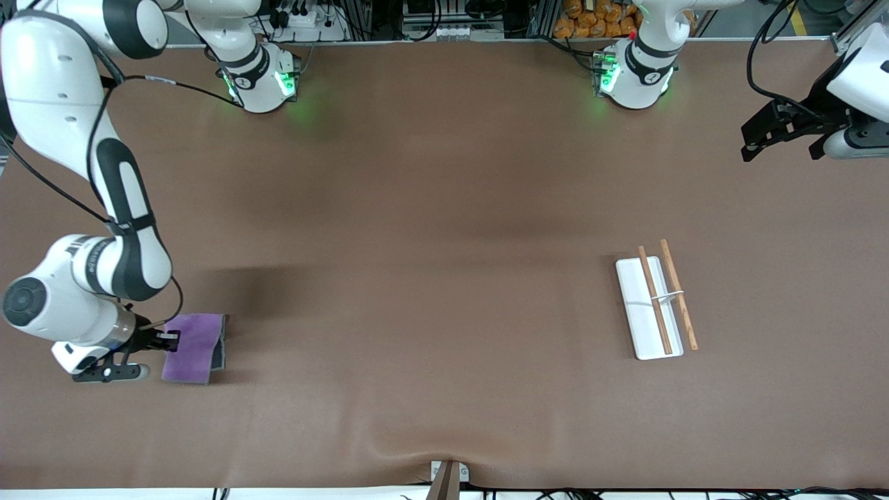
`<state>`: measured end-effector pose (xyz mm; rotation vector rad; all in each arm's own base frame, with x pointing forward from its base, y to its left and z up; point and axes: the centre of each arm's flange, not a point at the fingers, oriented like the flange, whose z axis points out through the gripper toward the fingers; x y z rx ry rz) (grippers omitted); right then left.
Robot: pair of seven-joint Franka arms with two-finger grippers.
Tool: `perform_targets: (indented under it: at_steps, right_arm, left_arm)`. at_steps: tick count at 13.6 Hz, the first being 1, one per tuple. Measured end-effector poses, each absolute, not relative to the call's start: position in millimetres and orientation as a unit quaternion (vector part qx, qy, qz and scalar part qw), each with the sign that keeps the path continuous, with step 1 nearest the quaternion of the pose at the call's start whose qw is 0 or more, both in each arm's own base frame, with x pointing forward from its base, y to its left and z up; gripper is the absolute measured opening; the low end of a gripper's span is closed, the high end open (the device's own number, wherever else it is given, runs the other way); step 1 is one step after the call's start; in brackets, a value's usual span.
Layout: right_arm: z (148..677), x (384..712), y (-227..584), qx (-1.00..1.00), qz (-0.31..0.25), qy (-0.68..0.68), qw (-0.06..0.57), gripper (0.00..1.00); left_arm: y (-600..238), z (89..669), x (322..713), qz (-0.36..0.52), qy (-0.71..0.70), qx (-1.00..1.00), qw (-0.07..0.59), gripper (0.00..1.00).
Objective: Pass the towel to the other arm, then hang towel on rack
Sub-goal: 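Grasp the purple towel with the right gripper and lift it, then carry the towel to mid-table while the left gripper reaches toward it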
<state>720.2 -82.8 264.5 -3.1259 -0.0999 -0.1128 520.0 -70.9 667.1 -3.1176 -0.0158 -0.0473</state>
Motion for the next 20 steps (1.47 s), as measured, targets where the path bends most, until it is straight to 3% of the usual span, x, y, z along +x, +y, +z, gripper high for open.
perform_targets:
  at_steps: [9,15,20]
  right_arm:
    - [399,702,19,-0.99,-0.033,-0.133,0.037,0.02]
    - [437,679,152,-0.967,-0.049,-0.235,0.085,0.02]
    - [461,643,264,-0.937,-0.06,-0.322,0.122,0.02]
  left_arm:
    - [-69,668,520,-0.016,-0.007,-1.0,0.012,1.0]
    - [-70,667,520,-0.015,-0.027,-0.999,0.009,1.0]
    - [-80,651,528,0.007,-0.092,-0.995,-0.033,1.0]
